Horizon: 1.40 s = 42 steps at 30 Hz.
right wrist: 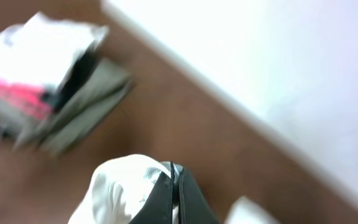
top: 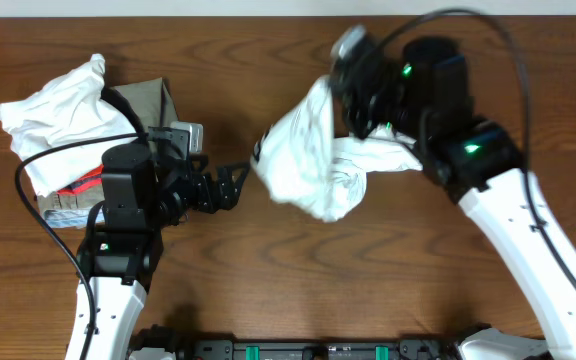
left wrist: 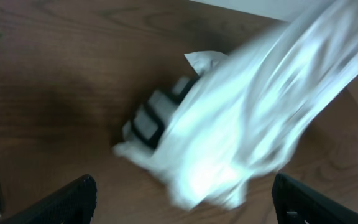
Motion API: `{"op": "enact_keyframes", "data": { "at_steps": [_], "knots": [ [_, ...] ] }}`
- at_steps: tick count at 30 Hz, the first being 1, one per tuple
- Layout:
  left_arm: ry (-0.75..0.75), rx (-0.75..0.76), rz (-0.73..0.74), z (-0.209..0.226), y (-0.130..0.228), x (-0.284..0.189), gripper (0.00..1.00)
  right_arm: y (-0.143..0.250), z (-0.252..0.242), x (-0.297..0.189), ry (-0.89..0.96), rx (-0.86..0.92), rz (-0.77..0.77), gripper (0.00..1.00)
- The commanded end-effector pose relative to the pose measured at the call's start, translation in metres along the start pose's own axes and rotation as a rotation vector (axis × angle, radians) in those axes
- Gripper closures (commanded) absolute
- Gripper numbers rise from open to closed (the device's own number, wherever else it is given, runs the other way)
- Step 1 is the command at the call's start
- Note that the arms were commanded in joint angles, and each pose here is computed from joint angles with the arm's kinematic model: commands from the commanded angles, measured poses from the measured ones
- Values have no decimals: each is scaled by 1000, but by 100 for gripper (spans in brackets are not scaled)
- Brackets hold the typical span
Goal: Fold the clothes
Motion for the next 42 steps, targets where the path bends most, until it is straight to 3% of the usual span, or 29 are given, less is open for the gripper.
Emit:
{"op": "enact_keyframes", "data": {
  "at_steps": [1, 4, 9, 20, 25, 31, 38, 42],
  "knots": [
    [23, 19, -22, -8, -10, -2, 10, -93, -50, -77, 318, -24, -205, 99],
    [26, 25, -31, -9, -12, -2, 10, -147, -68, -127, 457, -53, -344, 99],
    [32, 35, -47, -10, -16, -2, 10, -199, -74, -185, 555, -121, -515, 99],
    [32, 36, -49, -10, -16, -2, 10, -233, -90, -270, 807, -148, -610, 99],
    [32, 36, -49, -10, -16, -2, 10, -215, -121, -300, 1058, -109, -505, 99],
    [32, 36, -49, -10, -16, -2, 10, -161, -178, -326, 1294, -61, -268, 99],
    [32, 36, -49, -10, -16, -2, 10, -93, -251, -351, 1452, -27, -12, 99],
    [32, 36, -49, -10, -16, -2, 10, -65, -285, -368, 1461, -1, 8, 99]
  ]
}}
Point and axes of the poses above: each gripper's point midway between its finger pads, its own x axis out along the fingers, its own z axis along the line the jaws close on, y = z × x, the point moved 2 cm from there along -x, back along the fingers, and after that the axes turned 7 degrees about -x, right-handed, at the moved point
